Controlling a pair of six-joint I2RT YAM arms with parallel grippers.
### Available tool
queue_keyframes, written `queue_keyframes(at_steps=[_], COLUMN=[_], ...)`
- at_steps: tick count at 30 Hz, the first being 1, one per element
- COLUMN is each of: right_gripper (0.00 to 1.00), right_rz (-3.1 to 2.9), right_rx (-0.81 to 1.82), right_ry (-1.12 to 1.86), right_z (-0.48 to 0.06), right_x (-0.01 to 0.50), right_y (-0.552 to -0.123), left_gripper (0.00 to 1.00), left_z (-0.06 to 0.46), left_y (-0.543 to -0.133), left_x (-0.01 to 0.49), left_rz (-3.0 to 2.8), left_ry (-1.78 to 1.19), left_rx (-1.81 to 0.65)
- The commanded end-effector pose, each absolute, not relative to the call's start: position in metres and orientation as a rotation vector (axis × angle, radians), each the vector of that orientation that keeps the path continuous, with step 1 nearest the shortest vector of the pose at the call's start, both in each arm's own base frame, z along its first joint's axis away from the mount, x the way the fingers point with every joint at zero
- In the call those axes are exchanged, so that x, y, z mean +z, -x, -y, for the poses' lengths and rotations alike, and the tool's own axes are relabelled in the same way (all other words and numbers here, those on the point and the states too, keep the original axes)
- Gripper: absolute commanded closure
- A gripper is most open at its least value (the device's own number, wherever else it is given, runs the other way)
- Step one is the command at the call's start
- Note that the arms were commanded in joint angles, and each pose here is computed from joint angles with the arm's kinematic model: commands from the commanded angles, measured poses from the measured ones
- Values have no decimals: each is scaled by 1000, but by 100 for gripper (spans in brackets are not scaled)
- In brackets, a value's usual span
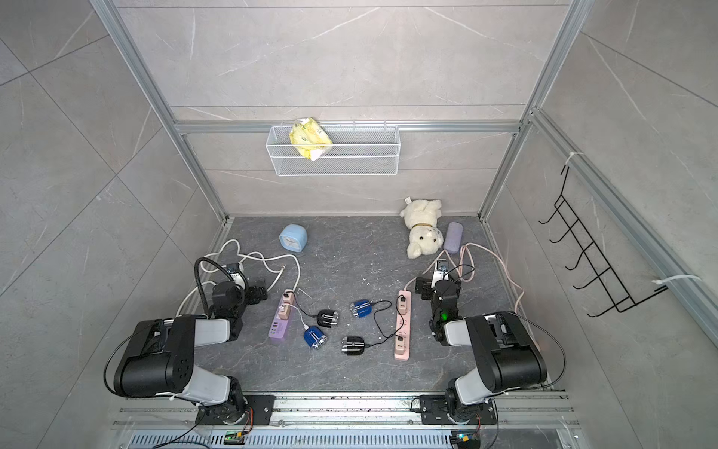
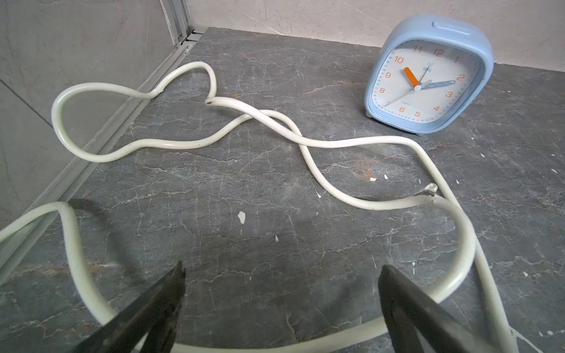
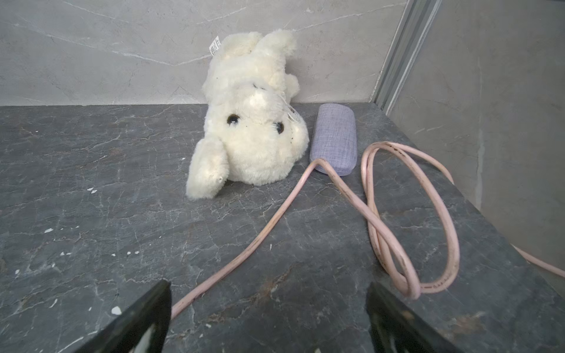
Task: Unplug the electric shaver
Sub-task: Pick up the electric shaver from the center of the board.
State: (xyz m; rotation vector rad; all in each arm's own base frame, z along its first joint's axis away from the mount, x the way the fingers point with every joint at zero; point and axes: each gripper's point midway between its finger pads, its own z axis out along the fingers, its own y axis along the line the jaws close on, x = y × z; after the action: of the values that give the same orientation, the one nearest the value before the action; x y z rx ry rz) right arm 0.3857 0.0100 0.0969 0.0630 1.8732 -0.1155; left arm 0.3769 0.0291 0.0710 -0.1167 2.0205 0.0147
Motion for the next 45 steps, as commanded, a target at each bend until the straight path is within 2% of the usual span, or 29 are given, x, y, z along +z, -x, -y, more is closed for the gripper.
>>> queue_keyframes(at_steps=[1, 32, 35, 39, 45], right_gripper=[1, 1, 1, 1, 1], right_rz=[-1867, -1870, -1913, -1967, -2037], right_rx=[-131, -119, -156, -223, -201], right_ry=[-55, -31, -55, -108, -48], right_z=[-10, -14, -9, 1, -21], right_x=[97, 100, 109, 132, 187], right_y=[-387, -387, -389, -396, -405], left_gripper=[0, 0, 0, 0, 0], left_z=[-27, -27, -28, -43, -4], left_y=[-386, -385, -391, -393, -387], left_x=[85, 85, 95, 108, 135], left_rz=[-1967, -1966, -2001, -2211, -2313], left_ry=[82, 81, 92, 270, 258], left_rx=[19, 24, 43, 80, -91])
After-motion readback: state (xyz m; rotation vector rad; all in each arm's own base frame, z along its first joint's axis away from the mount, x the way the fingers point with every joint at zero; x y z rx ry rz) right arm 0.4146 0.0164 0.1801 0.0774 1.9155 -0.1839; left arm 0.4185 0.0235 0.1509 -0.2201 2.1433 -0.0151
